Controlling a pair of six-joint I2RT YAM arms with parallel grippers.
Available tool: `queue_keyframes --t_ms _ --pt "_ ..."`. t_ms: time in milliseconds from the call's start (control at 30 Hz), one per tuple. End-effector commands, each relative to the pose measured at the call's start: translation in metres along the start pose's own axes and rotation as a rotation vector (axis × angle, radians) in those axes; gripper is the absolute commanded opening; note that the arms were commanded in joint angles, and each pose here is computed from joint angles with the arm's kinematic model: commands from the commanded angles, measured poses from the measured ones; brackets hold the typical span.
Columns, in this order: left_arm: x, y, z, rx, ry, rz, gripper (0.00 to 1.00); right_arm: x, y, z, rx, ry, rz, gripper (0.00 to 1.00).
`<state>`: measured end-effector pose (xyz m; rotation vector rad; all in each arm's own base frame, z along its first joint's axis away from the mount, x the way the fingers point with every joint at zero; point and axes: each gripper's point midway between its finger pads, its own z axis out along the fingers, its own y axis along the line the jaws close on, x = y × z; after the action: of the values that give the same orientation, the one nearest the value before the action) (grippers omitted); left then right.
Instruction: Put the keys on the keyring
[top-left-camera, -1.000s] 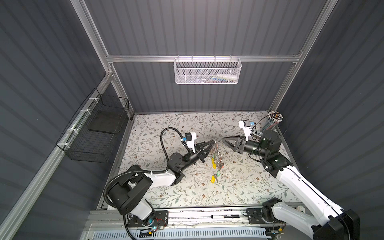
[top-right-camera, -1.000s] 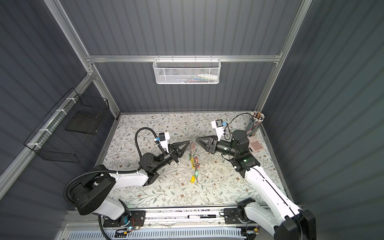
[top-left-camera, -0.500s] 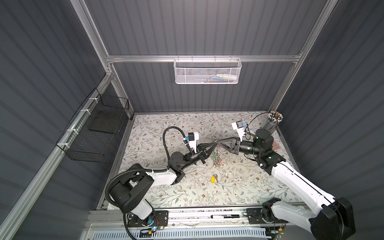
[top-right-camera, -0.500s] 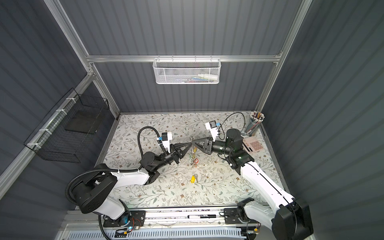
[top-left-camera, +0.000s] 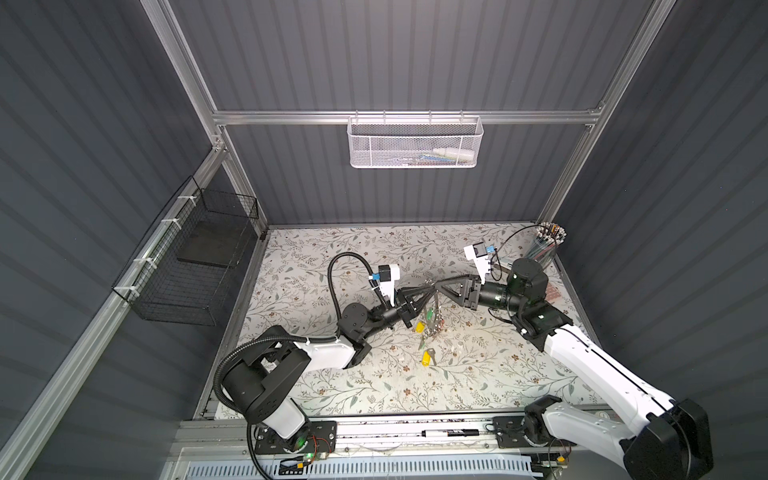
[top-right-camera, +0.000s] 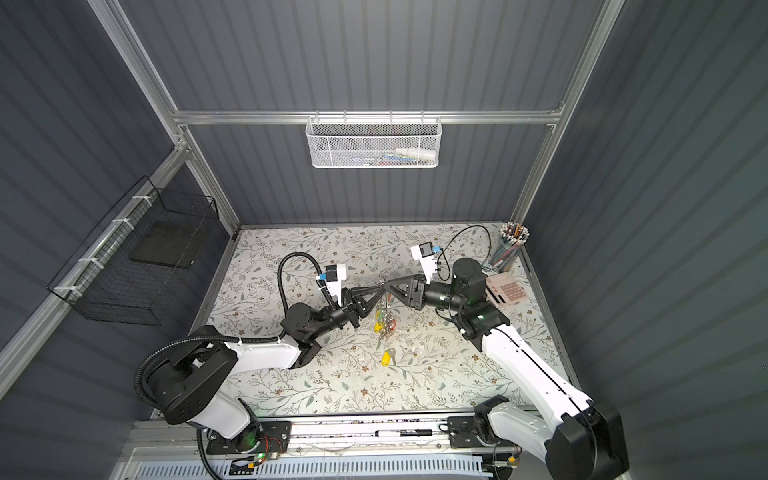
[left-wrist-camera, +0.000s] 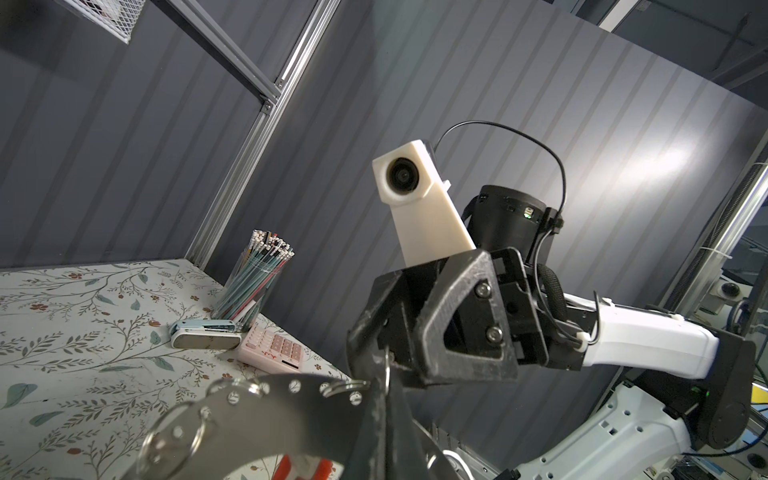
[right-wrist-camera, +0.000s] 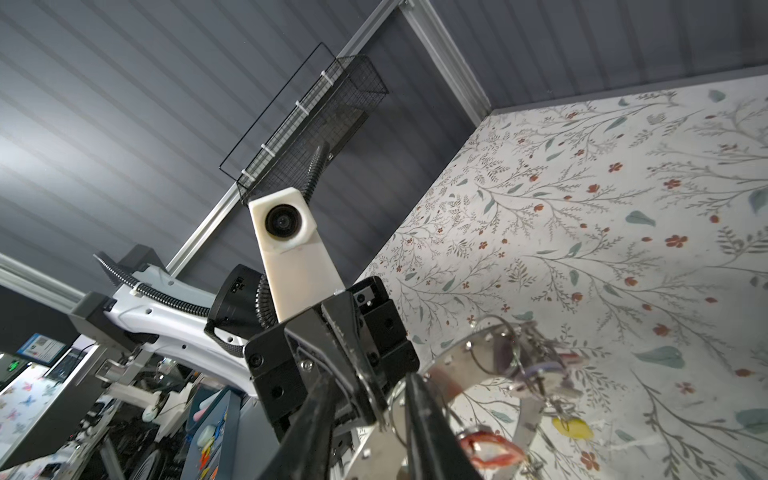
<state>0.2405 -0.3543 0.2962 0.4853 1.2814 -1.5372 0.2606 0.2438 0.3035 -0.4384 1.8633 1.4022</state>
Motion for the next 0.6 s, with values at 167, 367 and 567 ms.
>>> queue_keyframes --t_ms 167,367,567 --pt "-0.006 0.013 0.004 -0.123 0.079 0.328 0.00 -0.020 -0.045 -0.059 0.570 -0.109 0.286 0.36" --pt "-0.004 0.025 0.001 -0.200 0.170 0.551 0.00 -0.013 -0.041 -0.054 0.580 -0.069 0.497 0.40" --pt "0.006 0.027 0.004 -0.199 0.238 0.700 0.00 -0.006 -0.053 -0.040 0.641 -0.015 0.673 0.44"
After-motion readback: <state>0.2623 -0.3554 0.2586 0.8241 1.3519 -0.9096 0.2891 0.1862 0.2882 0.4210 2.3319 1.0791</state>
